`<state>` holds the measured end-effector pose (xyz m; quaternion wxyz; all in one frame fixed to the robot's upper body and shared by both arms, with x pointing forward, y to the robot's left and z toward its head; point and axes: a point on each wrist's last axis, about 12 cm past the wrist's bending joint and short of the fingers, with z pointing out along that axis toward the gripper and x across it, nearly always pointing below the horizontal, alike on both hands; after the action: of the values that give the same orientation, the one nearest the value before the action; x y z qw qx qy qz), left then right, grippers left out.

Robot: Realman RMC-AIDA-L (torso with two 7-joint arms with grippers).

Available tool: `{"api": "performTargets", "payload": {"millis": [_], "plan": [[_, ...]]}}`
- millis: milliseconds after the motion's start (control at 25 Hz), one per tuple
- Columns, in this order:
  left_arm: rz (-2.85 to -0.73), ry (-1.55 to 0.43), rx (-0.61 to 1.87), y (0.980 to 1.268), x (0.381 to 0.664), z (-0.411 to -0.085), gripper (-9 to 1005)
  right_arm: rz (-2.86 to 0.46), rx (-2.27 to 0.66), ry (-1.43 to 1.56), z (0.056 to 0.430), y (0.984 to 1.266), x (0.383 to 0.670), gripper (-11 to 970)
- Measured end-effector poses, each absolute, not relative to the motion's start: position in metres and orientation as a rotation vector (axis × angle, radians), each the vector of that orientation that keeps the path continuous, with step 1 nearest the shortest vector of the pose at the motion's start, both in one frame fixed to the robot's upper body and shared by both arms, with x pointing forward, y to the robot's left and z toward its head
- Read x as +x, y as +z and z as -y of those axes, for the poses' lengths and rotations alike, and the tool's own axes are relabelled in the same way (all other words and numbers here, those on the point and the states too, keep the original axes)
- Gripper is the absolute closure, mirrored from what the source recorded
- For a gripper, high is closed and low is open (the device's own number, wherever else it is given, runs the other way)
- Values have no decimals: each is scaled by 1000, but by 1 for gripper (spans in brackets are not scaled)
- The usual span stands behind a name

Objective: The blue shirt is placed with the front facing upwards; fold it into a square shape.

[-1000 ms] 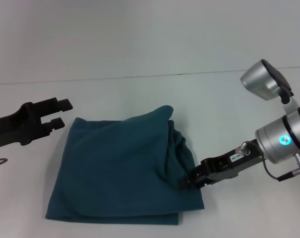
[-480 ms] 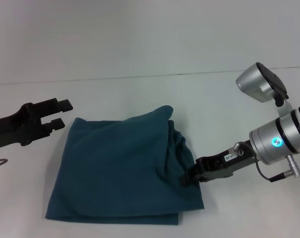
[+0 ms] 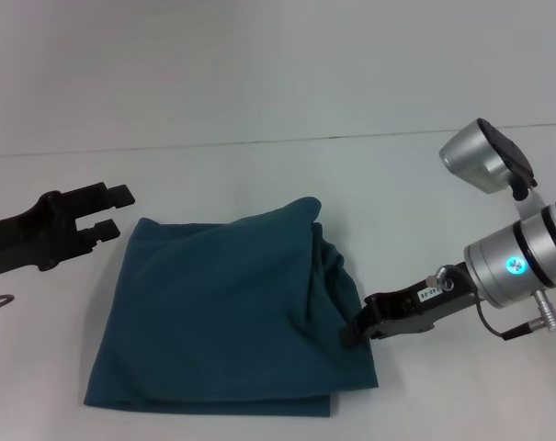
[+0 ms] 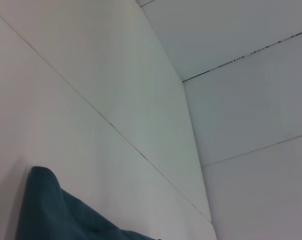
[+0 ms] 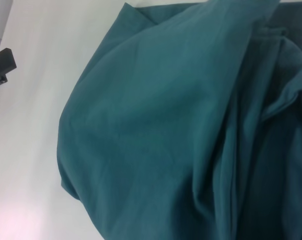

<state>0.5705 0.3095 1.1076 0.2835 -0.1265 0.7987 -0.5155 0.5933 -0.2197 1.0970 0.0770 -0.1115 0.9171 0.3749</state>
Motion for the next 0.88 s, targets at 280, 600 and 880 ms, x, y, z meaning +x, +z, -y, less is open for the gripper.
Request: {"api": "performTargets", "payload": {"millis": [280,600,880], "plan": [[-2136,-1379,-347,1107,569,-311,305,-2716,-333,1243,224,1104,585,942],[-2136,-1378,-351,1106,569,-312,306,-2716,-360,1302,214,1100,576,941],[-2135,-1376,-362,1105,567,-314,306,-2744,-328,1329,219,1094,568,941]]}}
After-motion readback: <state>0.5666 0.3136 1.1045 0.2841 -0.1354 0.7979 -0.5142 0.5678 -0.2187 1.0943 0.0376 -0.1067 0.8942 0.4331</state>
